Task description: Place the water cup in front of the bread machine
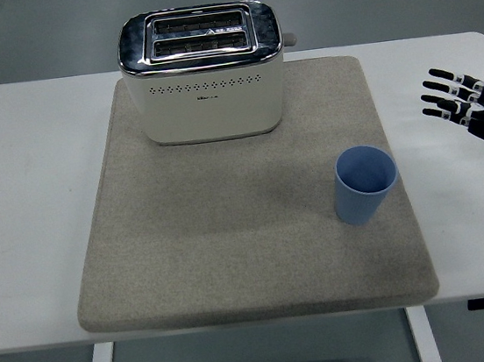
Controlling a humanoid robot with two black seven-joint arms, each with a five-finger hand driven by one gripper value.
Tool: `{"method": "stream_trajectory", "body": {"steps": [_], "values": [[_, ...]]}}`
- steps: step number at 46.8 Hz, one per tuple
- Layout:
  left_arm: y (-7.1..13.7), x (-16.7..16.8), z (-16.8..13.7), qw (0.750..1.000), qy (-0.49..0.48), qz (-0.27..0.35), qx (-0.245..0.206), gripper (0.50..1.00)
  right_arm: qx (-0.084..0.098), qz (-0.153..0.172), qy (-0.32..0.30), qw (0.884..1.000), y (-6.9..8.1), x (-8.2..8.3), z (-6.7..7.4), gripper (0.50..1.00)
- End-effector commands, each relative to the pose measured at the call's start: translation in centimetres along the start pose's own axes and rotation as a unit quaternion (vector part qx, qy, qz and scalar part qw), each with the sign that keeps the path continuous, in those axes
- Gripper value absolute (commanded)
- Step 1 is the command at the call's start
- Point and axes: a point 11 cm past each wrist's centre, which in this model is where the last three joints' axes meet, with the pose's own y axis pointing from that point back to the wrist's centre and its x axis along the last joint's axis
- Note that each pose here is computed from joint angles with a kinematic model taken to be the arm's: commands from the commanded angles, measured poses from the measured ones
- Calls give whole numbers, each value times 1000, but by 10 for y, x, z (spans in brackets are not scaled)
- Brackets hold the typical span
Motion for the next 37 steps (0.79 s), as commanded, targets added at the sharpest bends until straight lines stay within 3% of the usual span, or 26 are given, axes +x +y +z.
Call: {"method": "stream_trajectory", "body": {"steps": [1, 8, 14, 24, 31, 37], "values": [[0, 0, 0, 1000, 0, 0, -1, 1000, -4, 7, -4, 1000, 6, 4, 6, 934], [0, 0, 0, 1000, 0, 0, 0, 1000, -5, 19, -17, 1000, 16, 10, 16, 934], [0, 0, 0, 1000, 0, 0, 0, 1000, -3, 19, -17, 1000, 18, 10, 14, 934], [0, 0, 0, 1000, 0, 0, 0, 1000, 36, 20, -26, 999, 13, 10, -5, 934], [0, 0, 0, 1000, 0, 0, 0, 1000, 40, 17, -20, 999, 12, 9, -13, 934], [0, 0, 0, 1000, 0, 0, 0, 1000, 48, 20, -6, 999, 13, 14, -28, 934]]}}
